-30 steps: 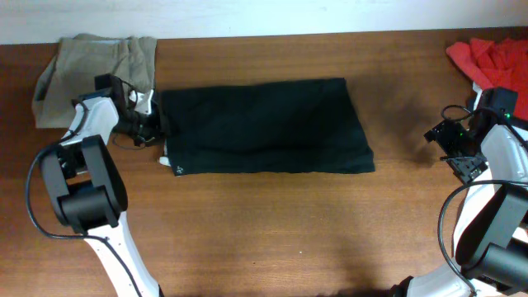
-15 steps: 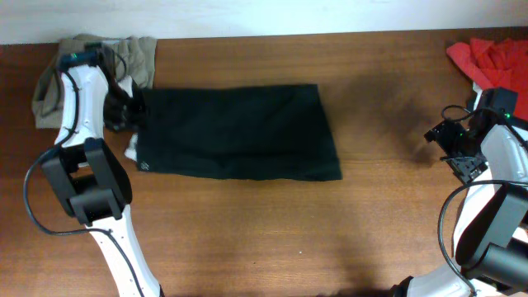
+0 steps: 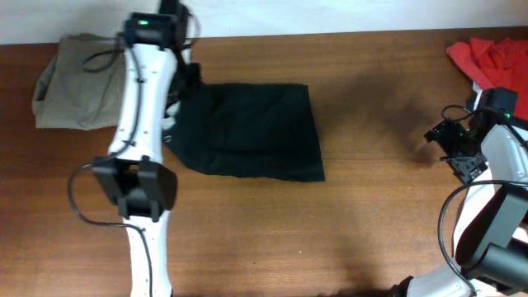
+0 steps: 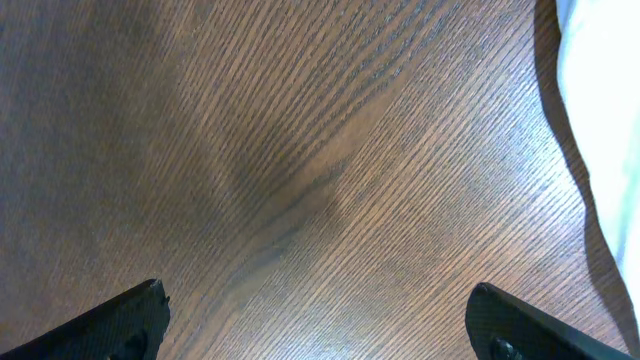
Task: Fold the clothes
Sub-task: 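Grasp the left edge of the black shorts with the left gripper and fold it rightward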
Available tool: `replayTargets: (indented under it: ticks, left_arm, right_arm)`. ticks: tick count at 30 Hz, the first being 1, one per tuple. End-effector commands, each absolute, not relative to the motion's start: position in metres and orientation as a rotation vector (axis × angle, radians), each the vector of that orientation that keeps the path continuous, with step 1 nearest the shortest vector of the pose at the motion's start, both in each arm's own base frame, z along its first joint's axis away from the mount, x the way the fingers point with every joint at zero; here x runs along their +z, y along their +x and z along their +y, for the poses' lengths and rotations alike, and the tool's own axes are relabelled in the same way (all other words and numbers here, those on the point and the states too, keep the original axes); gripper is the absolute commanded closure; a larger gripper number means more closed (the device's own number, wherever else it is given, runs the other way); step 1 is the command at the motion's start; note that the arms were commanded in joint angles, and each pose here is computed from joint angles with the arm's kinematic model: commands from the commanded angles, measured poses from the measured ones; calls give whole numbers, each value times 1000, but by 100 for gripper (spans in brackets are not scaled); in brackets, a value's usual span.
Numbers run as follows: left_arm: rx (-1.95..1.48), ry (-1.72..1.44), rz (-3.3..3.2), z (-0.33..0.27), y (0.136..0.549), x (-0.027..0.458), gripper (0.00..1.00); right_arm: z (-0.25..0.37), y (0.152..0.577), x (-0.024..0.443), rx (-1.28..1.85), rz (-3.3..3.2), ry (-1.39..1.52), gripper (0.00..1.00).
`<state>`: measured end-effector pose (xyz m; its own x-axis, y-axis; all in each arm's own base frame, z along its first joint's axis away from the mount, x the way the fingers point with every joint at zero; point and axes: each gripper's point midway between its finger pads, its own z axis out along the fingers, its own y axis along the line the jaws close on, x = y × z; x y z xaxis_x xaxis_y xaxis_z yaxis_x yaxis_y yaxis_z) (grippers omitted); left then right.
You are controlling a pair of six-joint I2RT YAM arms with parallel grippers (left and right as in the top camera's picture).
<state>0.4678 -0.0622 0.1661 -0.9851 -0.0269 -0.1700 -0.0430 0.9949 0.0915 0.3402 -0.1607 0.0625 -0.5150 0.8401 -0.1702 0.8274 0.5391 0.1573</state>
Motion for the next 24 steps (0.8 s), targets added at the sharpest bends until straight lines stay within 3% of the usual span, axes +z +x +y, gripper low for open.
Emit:
replayTargets:
  ticks: [1,8,13,24]
  left_arm:
    - [253,-29,2803,-78,473,214,100]
    - [167,30,2692,-109,469,254,100]
    - [196,44,2670,-115,470,256,100]
    - [10,255,2601,-215,473,244,99]
  right_arm:
    - [-164,342,67,81,2531,1415,1]
    - [-164,342,67,81,2531,1415,2]
    - [-164,342,67,81,2531,1415,1]
    - [-164,342,67,81,2531,1415,2]
